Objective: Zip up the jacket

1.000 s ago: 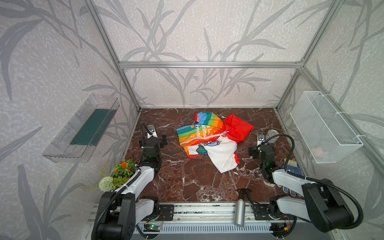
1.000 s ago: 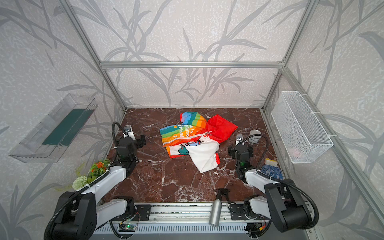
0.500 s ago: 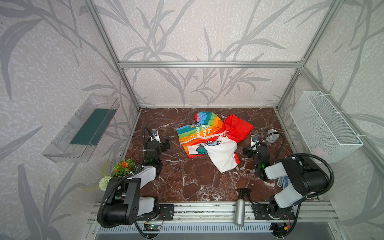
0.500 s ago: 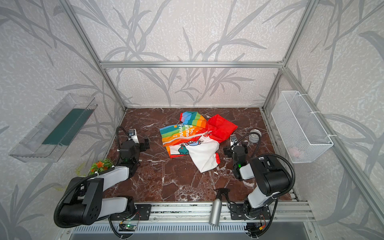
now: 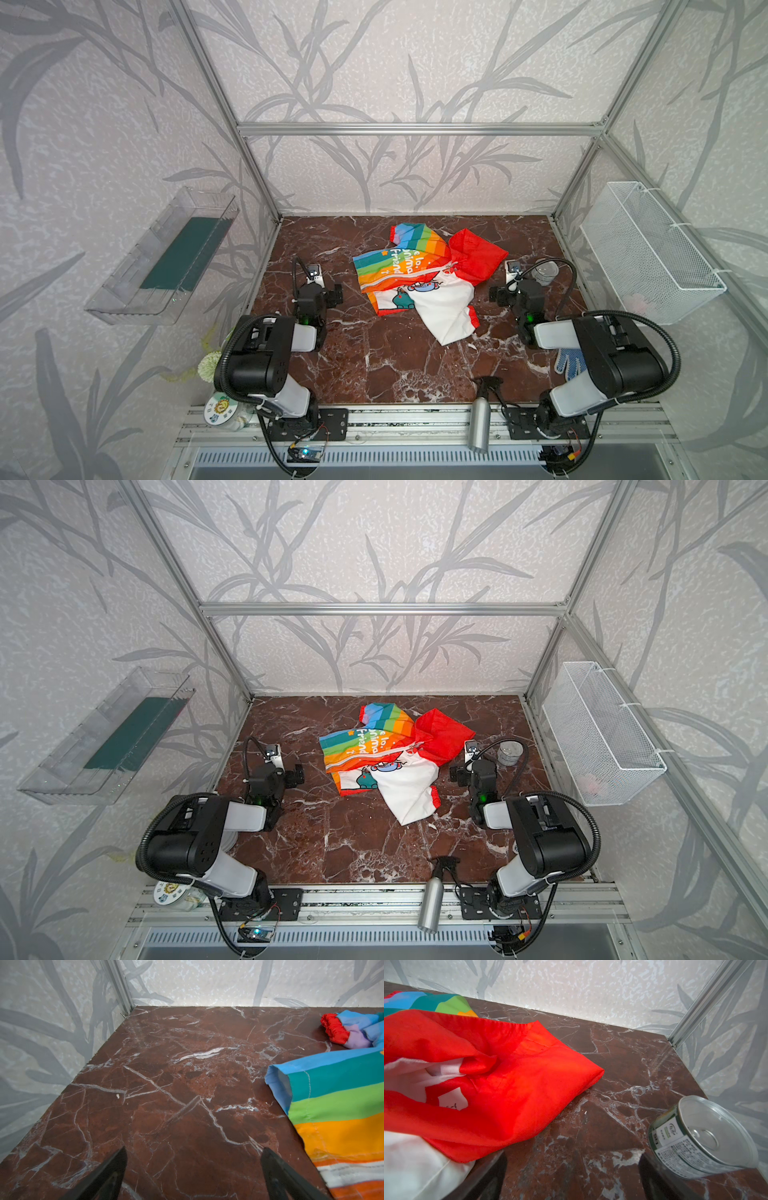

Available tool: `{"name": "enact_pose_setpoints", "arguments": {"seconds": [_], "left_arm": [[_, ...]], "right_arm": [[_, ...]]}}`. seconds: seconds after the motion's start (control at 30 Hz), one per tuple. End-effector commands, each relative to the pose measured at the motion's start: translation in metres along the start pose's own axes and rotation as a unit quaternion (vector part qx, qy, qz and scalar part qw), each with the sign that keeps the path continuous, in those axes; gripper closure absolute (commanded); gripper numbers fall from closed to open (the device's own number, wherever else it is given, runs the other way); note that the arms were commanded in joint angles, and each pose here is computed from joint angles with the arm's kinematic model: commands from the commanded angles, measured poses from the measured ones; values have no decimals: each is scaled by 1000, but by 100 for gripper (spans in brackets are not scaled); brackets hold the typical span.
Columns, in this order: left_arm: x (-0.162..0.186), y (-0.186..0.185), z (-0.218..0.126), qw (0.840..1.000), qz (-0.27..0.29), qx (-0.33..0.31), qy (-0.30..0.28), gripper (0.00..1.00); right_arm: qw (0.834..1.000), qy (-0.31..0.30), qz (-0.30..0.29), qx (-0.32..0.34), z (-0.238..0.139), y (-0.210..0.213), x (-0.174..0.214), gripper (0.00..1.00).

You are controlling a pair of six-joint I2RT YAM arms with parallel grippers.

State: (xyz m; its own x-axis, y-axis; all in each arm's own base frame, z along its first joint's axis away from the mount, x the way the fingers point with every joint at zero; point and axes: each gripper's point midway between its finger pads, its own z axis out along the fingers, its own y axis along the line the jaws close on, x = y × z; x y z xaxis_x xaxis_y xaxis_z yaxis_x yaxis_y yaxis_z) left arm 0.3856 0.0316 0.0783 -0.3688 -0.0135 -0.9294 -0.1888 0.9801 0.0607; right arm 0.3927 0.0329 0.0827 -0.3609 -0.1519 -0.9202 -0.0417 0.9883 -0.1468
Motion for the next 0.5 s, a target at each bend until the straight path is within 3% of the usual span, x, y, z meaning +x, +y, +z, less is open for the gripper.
{"name": "enact_pose_setpoints", "arguments": {"seconds": [0.0,0.47], "left_arm": [[-20,9,3,999,-13,-22,-30,1],[-19,9,3,999,-12,-23,-30,1]], "right_arm": [[1000,-11,8,-2,-1,0,-9,1],[1000,-8,13,-12,1,0,-9,1]]}}
